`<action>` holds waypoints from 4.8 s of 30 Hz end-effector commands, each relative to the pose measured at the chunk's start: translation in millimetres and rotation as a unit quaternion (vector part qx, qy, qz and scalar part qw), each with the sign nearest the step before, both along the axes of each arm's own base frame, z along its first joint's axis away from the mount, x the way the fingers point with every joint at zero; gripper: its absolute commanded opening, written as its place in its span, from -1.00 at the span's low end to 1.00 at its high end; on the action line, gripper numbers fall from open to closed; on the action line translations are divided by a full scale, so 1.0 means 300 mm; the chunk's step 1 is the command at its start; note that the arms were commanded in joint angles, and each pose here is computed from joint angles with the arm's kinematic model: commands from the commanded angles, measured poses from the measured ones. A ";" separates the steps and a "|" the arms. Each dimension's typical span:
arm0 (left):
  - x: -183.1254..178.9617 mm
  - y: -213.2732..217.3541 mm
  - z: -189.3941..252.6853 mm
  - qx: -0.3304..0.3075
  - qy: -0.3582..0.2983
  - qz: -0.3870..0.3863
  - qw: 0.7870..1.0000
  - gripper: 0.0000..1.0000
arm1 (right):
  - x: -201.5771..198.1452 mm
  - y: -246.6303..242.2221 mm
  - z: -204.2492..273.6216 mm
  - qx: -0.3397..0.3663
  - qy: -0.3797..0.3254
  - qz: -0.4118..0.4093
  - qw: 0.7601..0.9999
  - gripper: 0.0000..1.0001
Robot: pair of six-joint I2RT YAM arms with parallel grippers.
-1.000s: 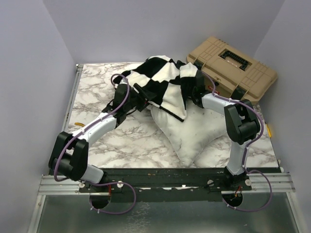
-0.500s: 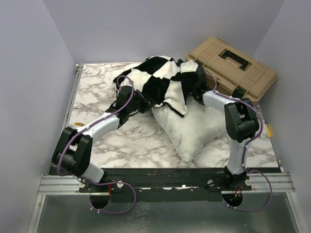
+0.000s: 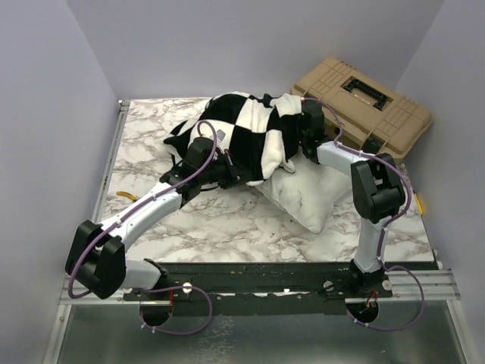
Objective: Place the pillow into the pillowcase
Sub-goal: Stuff the pillow into the pillowcase.
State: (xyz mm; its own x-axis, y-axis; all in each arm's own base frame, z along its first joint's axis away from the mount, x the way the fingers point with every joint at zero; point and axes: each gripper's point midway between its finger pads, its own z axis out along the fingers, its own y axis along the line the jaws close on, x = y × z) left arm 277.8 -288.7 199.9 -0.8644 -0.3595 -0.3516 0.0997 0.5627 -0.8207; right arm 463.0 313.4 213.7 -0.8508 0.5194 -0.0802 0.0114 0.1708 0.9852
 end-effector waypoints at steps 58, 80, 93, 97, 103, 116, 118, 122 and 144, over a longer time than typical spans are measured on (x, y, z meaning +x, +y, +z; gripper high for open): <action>0.021 0.074 0.068 0.075 -0.102 -0.043 0.991 -1.00 | -0.034 -0.047 0.337 0.111 -0.095 -0.038 0.989 -1.00; 0.085 -0.100 0.228 0.269 -0.314 -0.138 0.900 0.98 | -0.004 -0.052 0.253 0.047 0.020 -0.064 0.997 -1.00; 0.373 -0.012 0.258 0.388 -0.351 0.062 0.850 -0.37 | -0.008 -0.068 0.253 0.043 0.027 -0.067 0.996 -1.00; 0.386 0.017 0.403 0.330 -0.359 0.109 0.866 -1.00 | -0.005 -0.082 0.240 0.041 0.031 -0.069 0.996 -1.00; 0.415 0.055 0.537 0.146 -0.318 0.113 0.930 -1.00 | 0.012 -0.083 0.245 0.041 0.030 -0.069 0.996 -1.00; 0.320 -0.117 0.554 0.028 -0.265 0.004 0.964 -1.00 | 0.058 -0.091 0.320 -0.155 -0.058 0.010 0.986 0.15; 0.331 -0.123 0.538 0.029 -0.259 0.005 0.965 -1.00 | 0.022 -0.182 0.257 -0.268 -0.056 0.008 0.962 0.41; 0.343 -0.150 0.495 0.033 -0.251 -0.013 0.967 -1.00 | -0.110 -0.433 0.195 -0.431 -0.040 -0.014 0.901 0.71; 0.090 -0.389 0.287 0.074 -0.322 -0.227 0.916 -1.00 | -0.550 -0.692 -0.116 -0.120 0.168 -0.058 0.977 -0.37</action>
State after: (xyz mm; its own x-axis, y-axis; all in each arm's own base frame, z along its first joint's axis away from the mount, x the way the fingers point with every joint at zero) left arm 326.3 -375.0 264.5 -0.5763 0.0607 -0.8150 0.6865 0.5771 -0.4424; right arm 250.2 81.5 122.9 -0.7629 0.6389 0.0992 0.5447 0.5524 0.6309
